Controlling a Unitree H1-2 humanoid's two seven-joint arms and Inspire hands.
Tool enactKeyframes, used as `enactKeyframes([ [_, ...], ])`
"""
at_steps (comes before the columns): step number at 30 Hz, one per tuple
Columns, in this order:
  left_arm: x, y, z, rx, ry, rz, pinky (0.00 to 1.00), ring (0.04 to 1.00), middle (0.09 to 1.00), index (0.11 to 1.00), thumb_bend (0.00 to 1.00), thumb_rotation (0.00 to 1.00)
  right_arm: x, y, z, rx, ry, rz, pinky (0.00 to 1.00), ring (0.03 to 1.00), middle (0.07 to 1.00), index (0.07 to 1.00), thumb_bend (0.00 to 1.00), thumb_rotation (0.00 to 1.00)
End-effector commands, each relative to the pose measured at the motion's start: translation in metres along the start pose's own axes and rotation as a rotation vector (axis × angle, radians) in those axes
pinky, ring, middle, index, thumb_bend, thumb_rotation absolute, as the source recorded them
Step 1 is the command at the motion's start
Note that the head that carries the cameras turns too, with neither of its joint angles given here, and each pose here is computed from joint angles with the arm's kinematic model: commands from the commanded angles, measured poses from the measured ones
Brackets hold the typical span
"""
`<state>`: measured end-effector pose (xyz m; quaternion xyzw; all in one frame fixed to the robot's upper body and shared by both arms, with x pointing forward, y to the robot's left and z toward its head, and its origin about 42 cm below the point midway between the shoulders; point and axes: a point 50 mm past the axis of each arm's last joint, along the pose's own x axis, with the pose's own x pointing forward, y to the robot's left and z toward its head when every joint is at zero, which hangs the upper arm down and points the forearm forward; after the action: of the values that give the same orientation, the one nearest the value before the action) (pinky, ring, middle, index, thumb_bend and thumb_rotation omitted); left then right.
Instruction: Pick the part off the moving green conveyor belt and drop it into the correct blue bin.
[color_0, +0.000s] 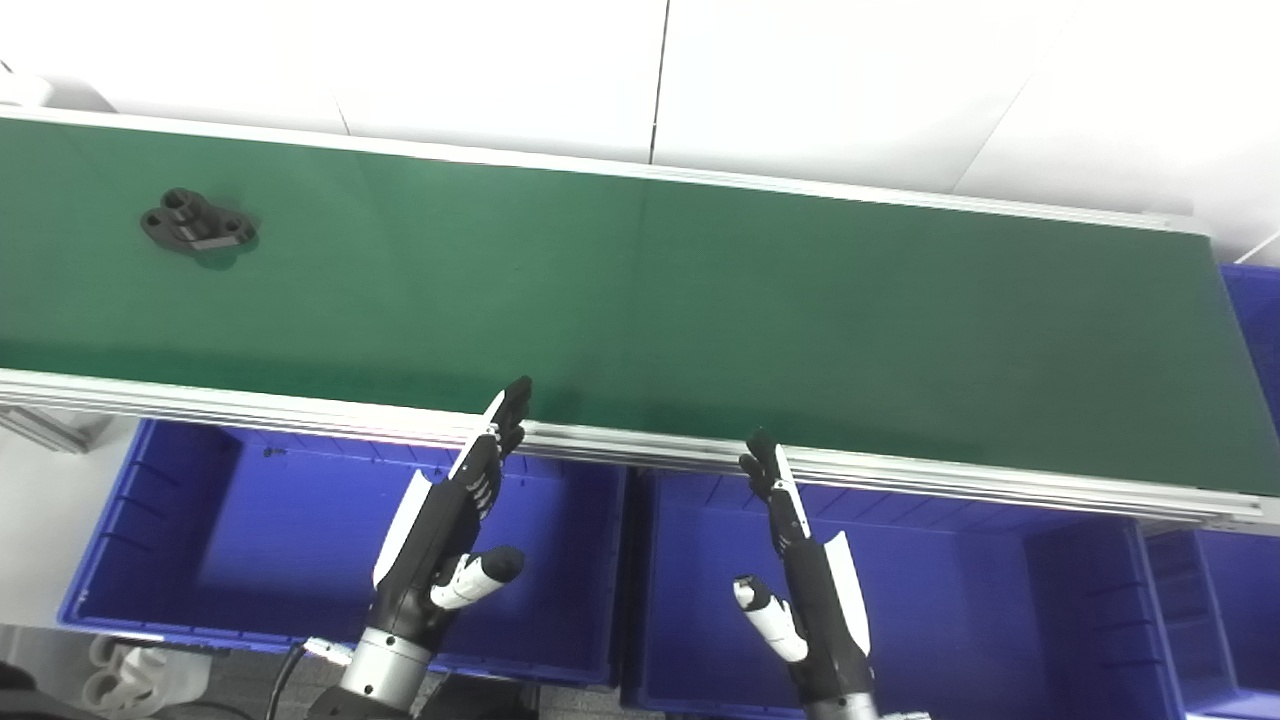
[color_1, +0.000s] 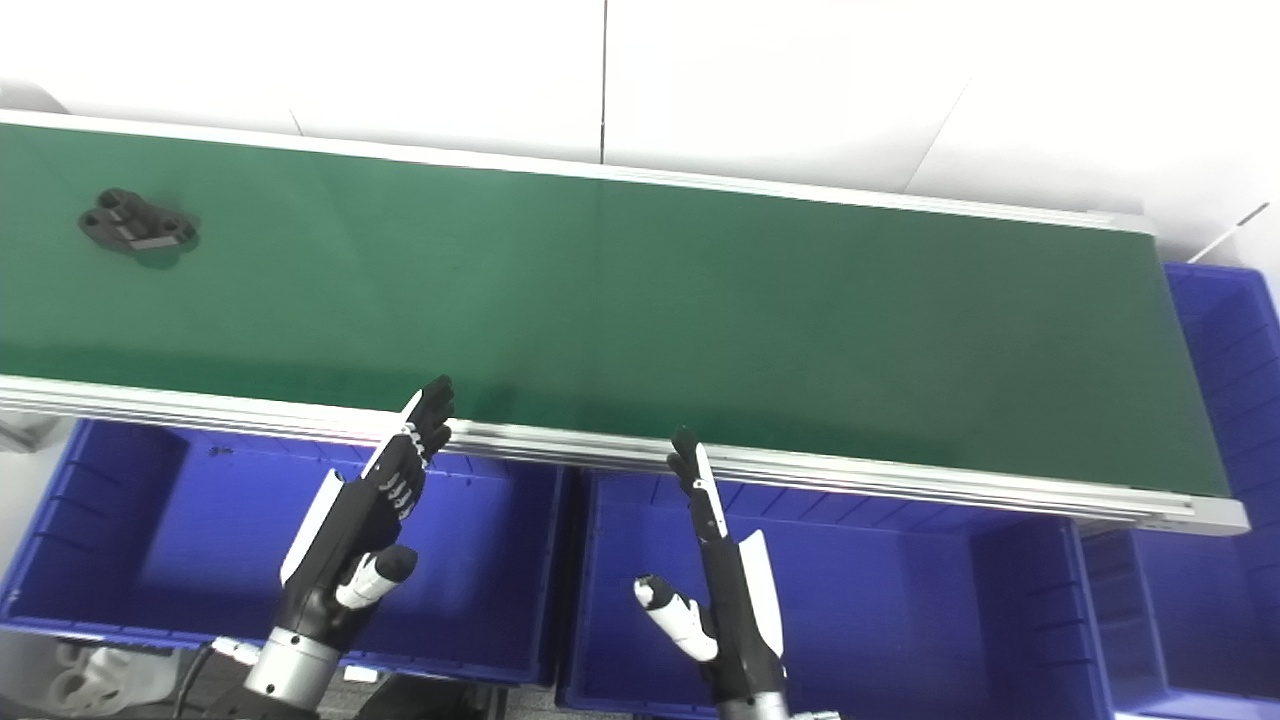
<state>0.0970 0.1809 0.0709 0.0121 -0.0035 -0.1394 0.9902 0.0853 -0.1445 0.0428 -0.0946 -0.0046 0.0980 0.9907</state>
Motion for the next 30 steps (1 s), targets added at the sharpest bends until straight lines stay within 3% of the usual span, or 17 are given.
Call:
enactKeyframes([
  [1, -0.001, 0.000, 0.005, -0.001, -0.031, -0.003, 1.00, 1.000, 1.000, 1.000, 1.00, 0.84, 0.002, 0.002, 0.012, 0.031, -0.080, -0.003, 0.95, 0.959, 0.976, 1.000, 0.84, 0.98],
  [17, -0.001, 0.000, 0.005, -0.019, -0.029, -0.002, 1.00, 1.000, 1.000, 1.000, 1.00, 0.84, 0.002, 0.002, 0.010, 0.028, -0.074, -0.003, 0.96, 0.958, 0.980, 1.000, 0.85, 0.99],
  [30, 0.001, -0.013, -0.016, -0.011, -0.042, 0.001, 0.99, 1.000, 1.000, 1.000, 1.00, 0.82, 0.000, -0.008, -0.011, 0.017, -0.022, 0.007, 0.94, 0.947, 0.974, 1.000, 0.87, 0.99],
])
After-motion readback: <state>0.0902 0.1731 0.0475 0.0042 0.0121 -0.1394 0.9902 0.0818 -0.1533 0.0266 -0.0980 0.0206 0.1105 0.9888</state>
